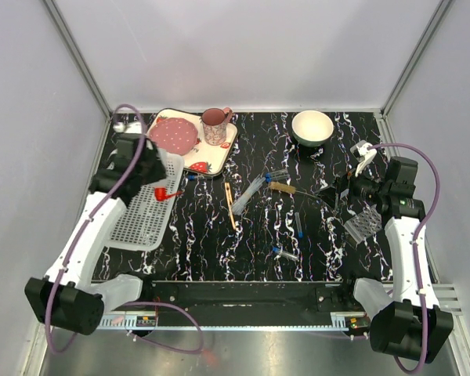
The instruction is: Organize the chemistry lab equipment
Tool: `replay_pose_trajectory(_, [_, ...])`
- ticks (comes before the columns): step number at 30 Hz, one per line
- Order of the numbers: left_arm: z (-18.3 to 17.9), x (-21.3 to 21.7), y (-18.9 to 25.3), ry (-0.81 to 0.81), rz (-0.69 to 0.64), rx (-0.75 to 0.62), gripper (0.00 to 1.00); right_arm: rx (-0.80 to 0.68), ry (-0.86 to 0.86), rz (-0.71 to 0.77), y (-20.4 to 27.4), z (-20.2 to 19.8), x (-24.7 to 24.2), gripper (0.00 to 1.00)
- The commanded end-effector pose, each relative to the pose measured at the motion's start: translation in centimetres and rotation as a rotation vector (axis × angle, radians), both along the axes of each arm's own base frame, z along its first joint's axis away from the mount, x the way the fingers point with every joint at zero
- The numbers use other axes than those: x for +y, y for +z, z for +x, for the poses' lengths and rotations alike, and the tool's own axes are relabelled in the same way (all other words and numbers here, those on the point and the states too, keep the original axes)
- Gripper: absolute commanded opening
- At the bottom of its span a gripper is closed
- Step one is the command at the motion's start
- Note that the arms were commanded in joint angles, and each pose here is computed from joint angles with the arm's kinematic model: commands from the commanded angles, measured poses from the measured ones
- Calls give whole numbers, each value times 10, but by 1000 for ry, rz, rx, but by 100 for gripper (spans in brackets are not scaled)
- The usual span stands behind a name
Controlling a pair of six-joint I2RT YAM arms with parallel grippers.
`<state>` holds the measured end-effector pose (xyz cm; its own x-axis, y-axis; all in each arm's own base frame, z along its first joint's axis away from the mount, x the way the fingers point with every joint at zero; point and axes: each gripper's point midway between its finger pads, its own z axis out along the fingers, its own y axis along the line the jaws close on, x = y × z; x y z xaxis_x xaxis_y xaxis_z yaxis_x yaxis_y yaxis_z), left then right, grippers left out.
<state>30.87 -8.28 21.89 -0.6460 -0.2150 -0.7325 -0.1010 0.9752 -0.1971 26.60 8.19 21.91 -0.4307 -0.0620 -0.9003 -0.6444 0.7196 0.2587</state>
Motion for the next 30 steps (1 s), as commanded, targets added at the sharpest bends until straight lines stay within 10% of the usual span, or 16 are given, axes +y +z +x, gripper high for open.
replay_pose_trajectory(1, [-2,56,5,109,22,-6,24,-42,1,-22,5,1,-1,100])
replay_pose_trajectory(9, [-5,95,-28,265,25,64,25,-42,0,-26,4,1,-2,100])
replay_pose_trajectory(17, [-15,123,-50,412,91,110,78,-41,-3,-27,3,2,-3,100])
replay_pose_trajectory(30, [-23,75,1,157,-73,-73,99,-36,12,-20,1,0,0,100])
